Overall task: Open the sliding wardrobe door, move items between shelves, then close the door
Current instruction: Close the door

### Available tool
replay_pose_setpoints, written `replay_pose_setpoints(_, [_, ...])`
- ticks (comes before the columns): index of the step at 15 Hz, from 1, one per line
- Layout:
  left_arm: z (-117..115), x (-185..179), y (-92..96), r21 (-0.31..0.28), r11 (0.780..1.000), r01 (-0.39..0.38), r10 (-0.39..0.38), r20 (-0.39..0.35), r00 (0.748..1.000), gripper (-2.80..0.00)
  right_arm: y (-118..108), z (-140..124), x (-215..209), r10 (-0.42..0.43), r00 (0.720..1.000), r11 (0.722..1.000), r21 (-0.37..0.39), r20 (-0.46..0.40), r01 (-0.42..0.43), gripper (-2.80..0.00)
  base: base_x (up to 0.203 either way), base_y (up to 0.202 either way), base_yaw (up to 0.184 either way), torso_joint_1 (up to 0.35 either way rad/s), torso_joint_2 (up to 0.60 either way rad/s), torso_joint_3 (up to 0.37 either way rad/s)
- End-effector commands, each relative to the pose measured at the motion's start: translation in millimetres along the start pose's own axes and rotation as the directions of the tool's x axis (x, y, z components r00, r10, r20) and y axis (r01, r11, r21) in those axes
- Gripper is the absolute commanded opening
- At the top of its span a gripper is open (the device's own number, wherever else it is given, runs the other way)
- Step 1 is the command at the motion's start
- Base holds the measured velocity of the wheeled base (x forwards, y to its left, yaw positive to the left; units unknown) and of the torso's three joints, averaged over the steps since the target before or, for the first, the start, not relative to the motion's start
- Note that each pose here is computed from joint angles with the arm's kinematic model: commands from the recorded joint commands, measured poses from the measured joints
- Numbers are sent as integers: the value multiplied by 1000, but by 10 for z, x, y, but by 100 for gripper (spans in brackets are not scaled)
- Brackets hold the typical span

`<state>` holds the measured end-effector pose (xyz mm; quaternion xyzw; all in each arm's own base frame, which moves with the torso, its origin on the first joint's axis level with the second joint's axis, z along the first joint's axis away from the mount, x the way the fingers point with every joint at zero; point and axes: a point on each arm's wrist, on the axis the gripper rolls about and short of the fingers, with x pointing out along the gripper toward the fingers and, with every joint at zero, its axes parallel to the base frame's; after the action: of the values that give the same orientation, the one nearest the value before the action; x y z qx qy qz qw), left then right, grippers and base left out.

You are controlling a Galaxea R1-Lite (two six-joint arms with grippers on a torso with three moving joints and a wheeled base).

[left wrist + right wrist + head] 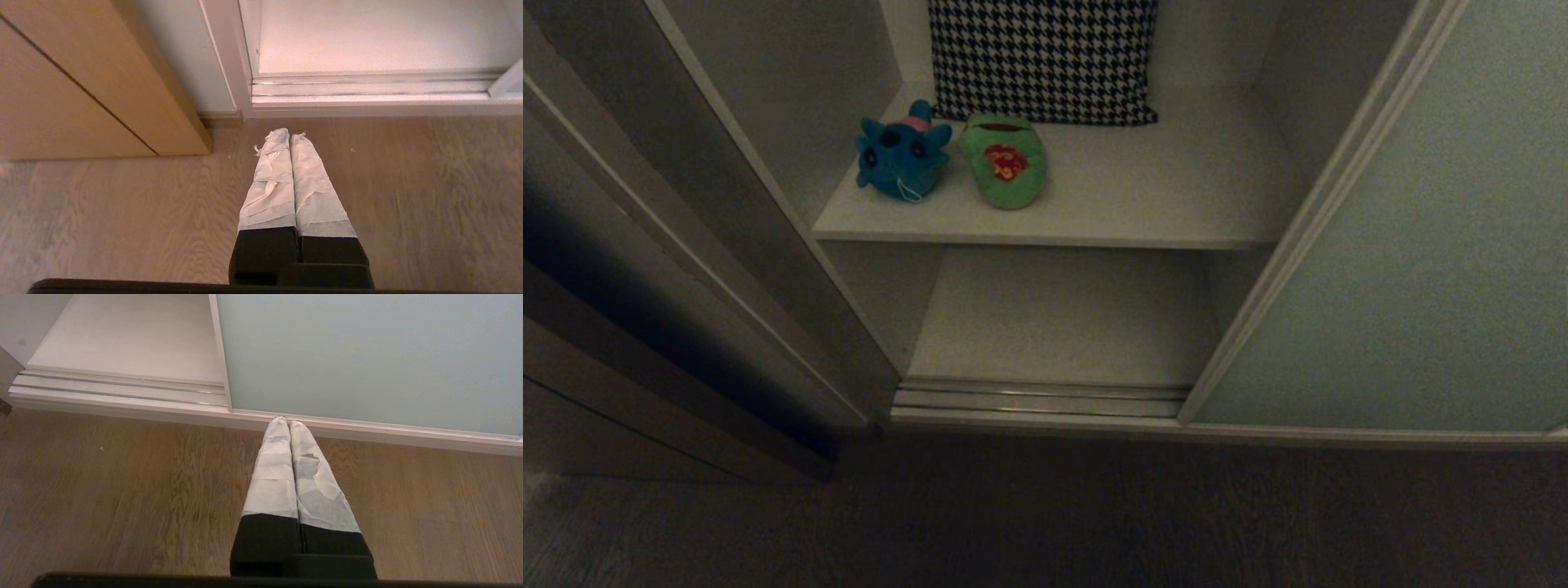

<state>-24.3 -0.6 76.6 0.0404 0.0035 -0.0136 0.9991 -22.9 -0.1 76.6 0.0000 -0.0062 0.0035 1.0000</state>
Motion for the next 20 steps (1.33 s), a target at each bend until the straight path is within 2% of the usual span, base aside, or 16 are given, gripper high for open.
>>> replay_pose_setpoints(1, [-3,5,0,-15,1000,-2,2,-8,1000,-280,0,0,-2,1,1000,1000,0,3,-1,-280,0,0,0,0,0,0])
replay_pose_setpoints(15, [-3,5,1,-32,999,-5,5,-8,1000,-280,0,0,-2,1,1000,1000,0,3,-1,-280,0,0,0,0,0,0])
replay_pose_setpoints(17, [-3,5,1,-17,1000,-6,6,-8,1000,-280,0,0,-2,1,1000,1000,0,3,-1,-280,0,0,0,0,0,0])
replay_pose_setpoints(20, [-1,5,2,-55,998,-10,9,-7,1000,-280,0,0,-2,1,1000,1000,0,3,-1,-280,0,0,0,0,0,0])
